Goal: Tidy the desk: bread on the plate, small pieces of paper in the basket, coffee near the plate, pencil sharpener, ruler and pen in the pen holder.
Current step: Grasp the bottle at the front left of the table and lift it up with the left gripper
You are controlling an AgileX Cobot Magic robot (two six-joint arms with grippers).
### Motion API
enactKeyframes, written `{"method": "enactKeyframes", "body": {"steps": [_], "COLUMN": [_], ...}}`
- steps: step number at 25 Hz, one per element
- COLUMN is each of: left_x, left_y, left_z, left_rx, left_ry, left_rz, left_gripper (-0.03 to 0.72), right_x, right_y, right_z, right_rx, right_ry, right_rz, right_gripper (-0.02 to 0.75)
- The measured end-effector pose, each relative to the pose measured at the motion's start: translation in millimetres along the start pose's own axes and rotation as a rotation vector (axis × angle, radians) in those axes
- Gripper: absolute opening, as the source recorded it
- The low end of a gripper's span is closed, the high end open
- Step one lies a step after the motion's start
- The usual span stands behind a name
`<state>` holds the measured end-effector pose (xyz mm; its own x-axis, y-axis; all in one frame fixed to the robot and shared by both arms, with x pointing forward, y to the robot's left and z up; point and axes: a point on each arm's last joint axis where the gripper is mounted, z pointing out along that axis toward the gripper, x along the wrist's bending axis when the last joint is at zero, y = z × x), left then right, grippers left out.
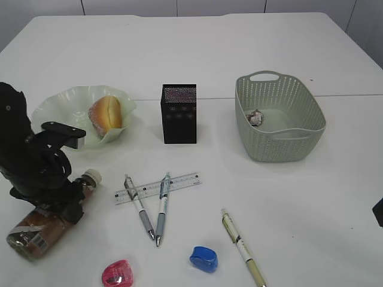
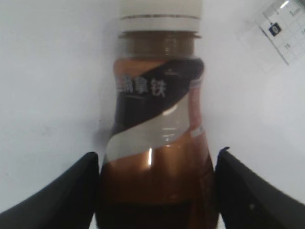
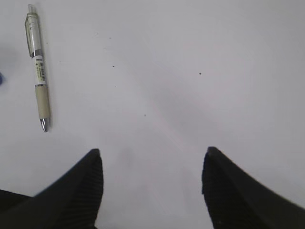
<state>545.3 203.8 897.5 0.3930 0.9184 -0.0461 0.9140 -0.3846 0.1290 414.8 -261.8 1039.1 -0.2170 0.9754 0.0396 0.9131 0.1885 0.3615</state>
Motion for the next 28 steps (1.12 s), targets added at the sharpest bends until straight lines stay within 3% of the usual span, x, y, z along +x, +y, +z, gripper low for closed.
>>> {"method": "enactKeyframes", "body": {"steps": [7,21,24,28], "left_x": [-0.5,-3.9,-5.3,-7.5], "left_y": [2,2,-1,-13], "left_z": [0,-4,-24,-58], "left_rx": [-0.01,-0.009,-0.078,-0.266], "left_ry": [-0.001,-0.036,-0.03,0.0], "left_rz": [-0.001,-0.044,-0.041,-0.02], "left_gripper": [0.44,0.432,0.431,0.43], "right_x": [0,0,0,0], "right_y": [0,-1,-1,-1], "right_z": [0,0,0,0], "right_rx": [0.0,0.006,0.008,0.008], "right_ry": [0.002,0.002,0.002,0.002], "right_rz": [0.001,0.001,0.001,0.001], "right_gripper": [0.478,0.477,0.477,0.477]}}
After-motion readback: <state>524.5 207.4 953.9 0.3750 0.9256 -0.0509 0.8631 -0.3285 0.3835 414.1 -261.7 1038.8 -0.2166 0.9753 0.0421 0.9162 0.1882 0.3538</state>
